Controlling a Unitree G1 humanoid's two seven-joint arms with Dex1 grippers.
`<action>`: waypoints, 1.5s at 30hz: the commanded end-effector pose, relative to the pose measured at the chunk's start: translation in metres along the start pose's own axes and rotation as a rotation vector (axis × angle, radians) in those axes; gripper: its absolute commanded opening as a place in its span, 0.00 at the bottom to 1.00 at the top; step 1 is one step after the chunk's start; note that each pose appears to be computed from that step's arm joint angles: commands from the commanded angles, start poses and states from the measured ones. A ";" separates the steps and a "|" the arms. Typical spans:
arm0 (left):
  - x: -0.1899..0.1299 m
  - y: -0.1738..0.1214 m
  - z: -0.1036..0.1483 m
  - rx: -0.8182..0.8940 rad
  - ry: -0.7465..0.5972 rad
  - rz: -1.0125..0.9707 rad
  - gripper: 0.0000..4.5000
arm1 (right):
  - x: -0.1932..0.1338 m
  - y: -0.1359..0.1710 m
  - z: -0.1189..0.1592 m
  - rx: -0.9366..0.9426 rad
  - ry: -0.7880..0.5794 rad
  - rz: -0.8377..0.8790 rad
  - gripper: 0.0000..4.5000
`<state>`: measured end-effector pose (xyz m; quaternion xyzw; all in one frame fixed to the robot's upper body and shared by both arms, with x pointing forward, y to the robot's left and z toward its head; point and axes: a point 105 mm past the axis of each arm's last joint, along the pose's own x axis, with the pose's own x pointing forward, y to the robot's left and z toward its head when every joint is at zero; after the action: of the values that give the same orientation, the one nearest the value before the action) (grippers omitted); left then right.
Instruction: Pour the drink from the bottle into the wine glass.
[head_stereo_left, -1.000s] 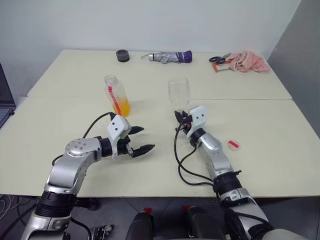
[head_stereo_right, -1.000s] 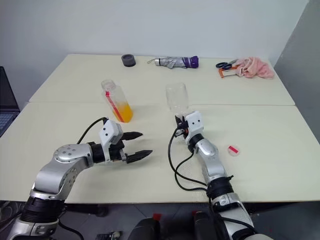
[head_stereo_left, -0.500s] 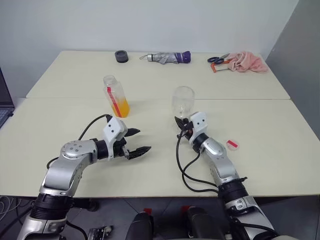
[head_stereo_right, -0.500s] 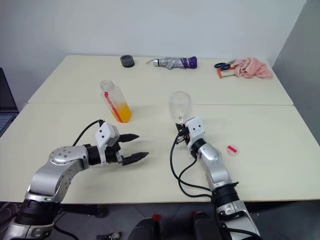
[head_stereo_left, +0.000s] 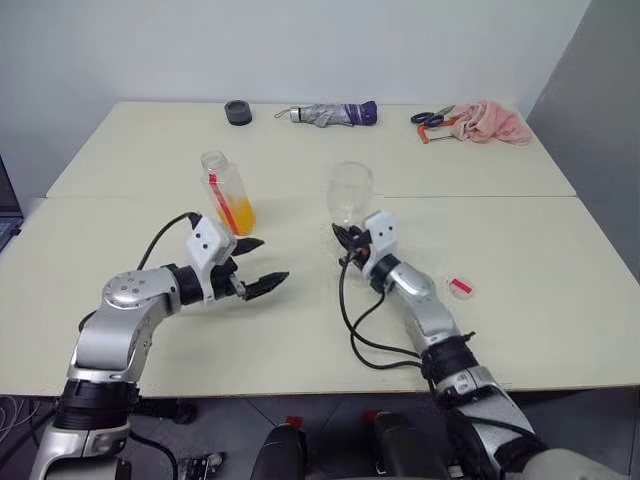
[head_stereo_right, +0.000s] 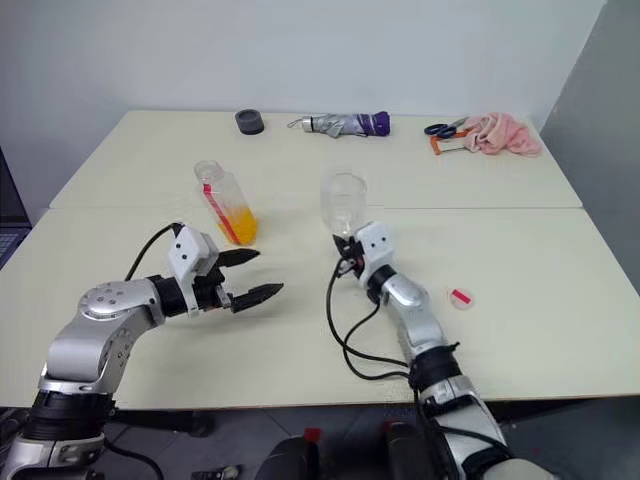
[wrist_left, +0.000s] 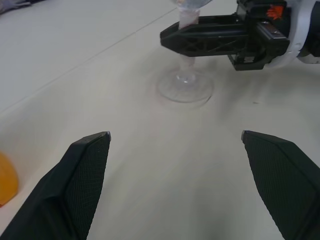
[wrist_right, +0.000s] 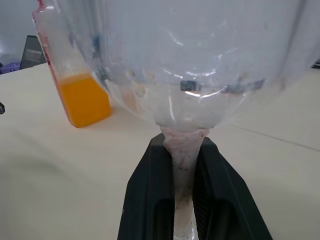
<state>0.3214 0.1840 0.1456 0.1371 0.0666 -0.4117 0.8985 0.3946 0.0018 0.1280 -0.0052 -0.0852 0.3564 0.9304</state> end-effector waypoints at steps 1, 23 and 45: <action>-0.008 0.008 0.021 0.050 -0.063 0.036 1.00 | 0.008 0.002 0.006 -0.014 -0.038 0.027 0.04; -0.011 0.001 0.077 0.158 -0.169 0.020 1.00 | 0.002 0.007 -0.020 0.013 0.020 0.074 0.48; -0.011 -0.005 0.077 0.116 -0.208 0.032 1.00 | -0.034 -0.001 -0.025 0.011 0.040 0.100 0.99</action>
<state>0.3160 0.1669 0.2077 0.1436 -0.0264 -0.4132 0.8989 0.3765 -0.0214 0.0852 -0.0129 -0.0428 0.3950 0.9176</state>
